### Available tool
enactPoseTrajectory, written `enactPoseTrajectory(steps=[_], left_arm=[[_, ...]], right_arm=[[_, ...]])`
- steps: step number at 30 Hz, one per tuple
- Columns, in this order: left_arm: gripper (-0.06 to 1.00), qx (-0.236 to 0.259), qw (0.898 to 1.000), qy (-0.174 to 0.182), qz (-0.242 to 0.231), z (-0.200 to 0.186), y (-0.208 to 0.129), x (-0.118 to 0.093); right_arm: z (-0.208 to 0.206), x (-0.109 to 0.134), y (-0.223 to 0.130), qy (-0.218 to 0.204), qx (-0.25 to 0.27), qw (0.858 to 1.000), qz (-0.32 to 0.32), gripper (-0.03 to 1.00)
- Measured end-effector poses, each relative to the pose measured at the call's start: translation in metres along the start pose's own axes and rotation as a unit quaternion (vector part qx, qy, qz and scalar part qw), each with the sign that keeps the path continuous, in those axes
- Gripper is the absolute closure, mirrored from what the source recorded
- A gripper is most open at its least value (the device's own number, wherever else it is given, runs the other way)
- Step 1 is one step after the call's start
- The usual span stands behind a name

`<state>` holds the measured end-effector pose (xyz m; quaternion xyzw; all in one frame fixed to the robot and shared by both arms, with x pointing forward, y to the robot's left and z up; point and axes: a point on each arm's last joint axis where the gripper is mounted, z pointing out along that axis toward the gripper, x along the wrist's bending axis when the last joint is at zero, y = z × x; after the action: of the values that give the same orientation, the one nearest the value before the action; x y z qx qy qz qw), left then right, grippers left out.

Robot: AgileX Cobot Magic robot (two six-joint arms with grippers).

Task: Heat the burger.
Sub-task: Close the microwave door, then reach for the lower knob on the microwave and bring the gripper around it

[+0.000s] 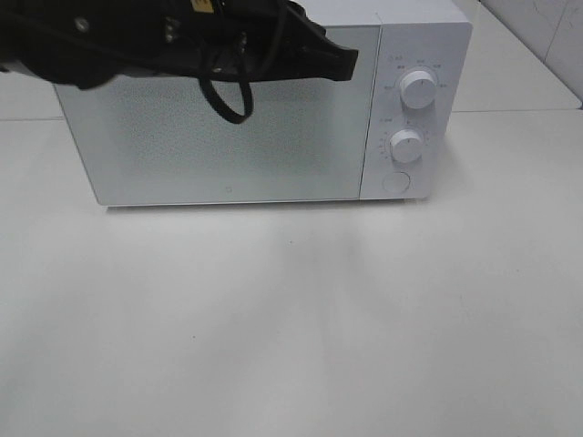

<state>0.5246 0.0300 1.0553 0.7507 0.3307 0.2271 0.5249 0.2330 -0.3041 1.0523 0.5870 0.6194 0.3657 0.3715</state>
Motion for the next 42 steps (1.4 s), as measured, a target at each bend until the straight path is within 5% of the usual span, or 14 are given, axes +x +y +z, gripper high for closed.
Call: enactPoseTrajectory(steps=[8, 11, 13, 14, 15, 16, 17, 21, 26, 31, 36, 39, 41, 42], left_arm=[[0.93, 0.151, 0.988, -0.038, -0.013, -0.057, 0.008, -0.007], [0.81, 0.209, 0.976, -0.045, -0.030, -0.078, 0.006, -0.008], [0.63, 0.261, 0.963, -0.036, -0.052, -0.096, 0.004, -0.002], [0.63, 0.261, 0.963, -0.036, -0.052, -0.096, 0.004, -0.002], [0.46, 0.284, 0.956, -0.014, -0.067, -0.103, 0.002, 0.007], [0.46, 0.284, 0.956, -0.014, -0.067, -0.103, 0.002, 0.007], [0.27, 0.306, 0.949, 0.013, -0.067, -0.110, 0.000, 0.016], [0.00, 0.357, 0.932, 0.057, -0.028, -0.122, -0.006, 0.028], [-0.04, 0.390, 0.917, 0.079, -0.022, -0.133, -0.008, 0.035], [-0.04, 0.381, 0.917, 0.102, -0.062, -0.147, -0.004, 0.055], [-0.04, 0.387, 0.894, 0.179, -0.137, -0.180, -0.009, 0.112], [-0.04, 0.388, 0.890, 0.189, -0.147, -0.184, -0.010, 0.118], [-0.04, 0.400, 0.869, 0.225, -0.185, -0.196, -0.026, 0.140], [-0.04, 0.400, 0.869, 0.225, -0.185, -0.196, -0.026, 0.140]], right_arm=[[0.000, 0.000, 0.000, 0.000, 0.000, 1.000, 0.000, 0.20], [0.000, 0.000, 0.000, 0.000, 0.000, 1.000, 0.000, 0.20], [0.000, 0.000, 0.000, 0.000, 0.000, 1.000, 0.000, 0.20], [0.000, 0.000, 0.000, 0.000, 0.000, 1.000, 0.000, 0.20], [0.000, 0.000, 0.000, 0.000, 0.000, 1.000, 0.000, 0.20], [0.000, 0.000, 0.000, 0.000, 0.000, 1.000, 0.000, 0.20], [0.000, 0.000, 0.000, 0.000, 0.000, 1.000, 0.000, 0.20], [0.000, 0.000, 0.000, 0.000, 0.000, 1.000, 0.000, 0.20], [0.000, 0.000, 0.000, 0.000, 0.000, 1.000, 0.000, 0.20], [0.000, 0.000, 0.000, 0.000, 0.000, 1.000, 0.000, 0.20], [0.000, 0.000, 0.000, 0.000, 0.000, 1.000, 0.000, 0.20], [0.000, 0.000, 0.000, 0.000, 0.000, 1.000, 0.000, 0.20], [0.000, 0.000, 0.000, 0.000, 0.000, 1.000, 0.000, 0.20], [0.000, 0.000, 0.000, 0.000, 0.000, 1.000, 0.000, 0.20]])
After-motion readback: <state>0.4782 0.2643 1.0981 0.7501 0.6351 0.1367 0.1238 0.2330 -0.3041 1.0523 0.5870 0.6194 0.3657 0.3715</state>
